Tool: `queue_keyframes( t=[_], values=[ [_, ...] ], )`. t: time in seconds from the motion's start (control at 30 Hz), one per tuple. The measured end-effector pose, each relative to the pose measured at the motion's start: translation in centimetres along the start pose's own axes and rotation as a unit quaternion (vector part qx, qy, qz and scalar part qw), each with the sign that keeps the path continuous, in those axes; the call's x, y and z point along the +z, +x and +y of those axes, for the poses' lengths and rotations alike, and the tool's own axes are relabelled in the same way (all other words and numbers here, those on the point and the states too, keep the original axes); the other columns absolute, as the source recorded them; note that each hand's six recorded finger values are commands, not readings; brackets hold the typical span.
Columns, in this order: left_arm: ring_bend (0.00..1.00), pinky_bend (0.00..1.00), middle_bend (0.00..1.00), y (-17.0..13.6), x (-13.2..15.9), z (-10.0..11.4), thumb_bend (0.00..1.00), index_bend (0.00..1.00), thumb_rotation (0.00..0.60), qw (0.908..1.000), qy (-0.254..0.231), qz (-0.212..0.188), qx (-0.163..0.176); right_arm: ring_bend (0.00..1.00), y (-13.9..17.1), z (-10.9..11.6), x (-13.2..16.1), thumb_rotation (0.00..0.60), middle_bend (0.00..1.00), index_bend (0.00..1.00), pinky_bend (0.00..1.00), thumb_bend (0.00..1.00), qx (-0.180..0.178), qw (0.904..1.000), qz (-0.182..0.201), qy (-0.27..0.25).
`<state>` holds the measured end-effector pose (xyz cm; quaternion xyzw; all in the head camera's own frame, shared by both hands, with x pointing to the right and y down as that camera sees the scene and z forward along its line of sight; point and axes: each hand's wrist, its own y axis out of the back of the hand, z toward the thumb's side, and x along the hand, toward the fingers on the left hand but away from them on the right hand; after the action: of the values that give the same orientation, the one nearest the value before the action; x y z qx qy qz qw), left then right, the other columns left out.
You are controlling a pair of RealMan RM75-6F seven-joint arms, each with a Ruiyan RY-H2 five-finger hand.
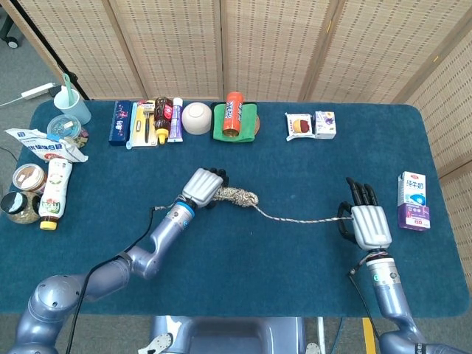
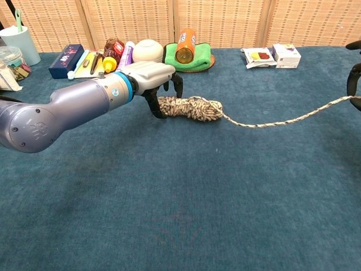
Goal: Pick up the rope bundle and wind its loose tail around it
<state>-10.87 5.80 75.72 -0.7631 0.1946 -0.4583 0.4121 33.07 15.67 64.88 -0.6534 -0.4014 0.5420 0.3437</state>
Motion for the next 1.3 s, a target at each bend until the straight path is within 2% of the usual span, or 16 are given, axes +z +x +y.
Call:
queue_keyframes(
  t=[0.23,0.4,0.77,0.93,1.3],
  values=[
    [0.39,0.55,0.36,0.0,0.1,-0.4,0.3,0.5,0.6,1.0,0.003,0.004,-0.003,0.0,0.1,0.2,0.0,0.6,0.0,0.68,0.0,0.51,-0.002,1.0,0.001,-0.001],
    [0.42,0.57,0.4,-0.2,0.3,-0.1,0.33,0.55,0.6,0.9999,-0.015,0.001,0.008,0.0,0.1,0.2,-0.1,0.6,0.0,0.68,0.0,0.51,-0.001,1.0,0.0,-0.001],
    [0.46,0.6,0.44,-1.7,-1.3,2.1,0.34,0.6,0.6,0.9991,-0.011,-0.009,0.039,0.0,0.5,0.7,0.8,0.6,0.0,0.69,0.0,0.51,-0.008,0.9998,0.015,-0.006],
    [0.46,0.61,0.44,-2.8,-2.3,2.2,0.34,0.61,0.6,0.9991,-0.013,-0.013,0.038,0.0,0.7,1.7,1.0,0.6,0.0,0.69,0.0,0.51,-0.018,0.9997,0.019,-0.001],
    [0.5,0.63,0.49,-4.9,-3.3,2.1,0.35,0.66,0.6,0.9958,-0.077,-0.022,0.044,0.0,1.0,5.2,3.5,0.6,0.0,0.69,0.0,0.52,-0.041,0.9979,0.049,0.01]
  ],
)
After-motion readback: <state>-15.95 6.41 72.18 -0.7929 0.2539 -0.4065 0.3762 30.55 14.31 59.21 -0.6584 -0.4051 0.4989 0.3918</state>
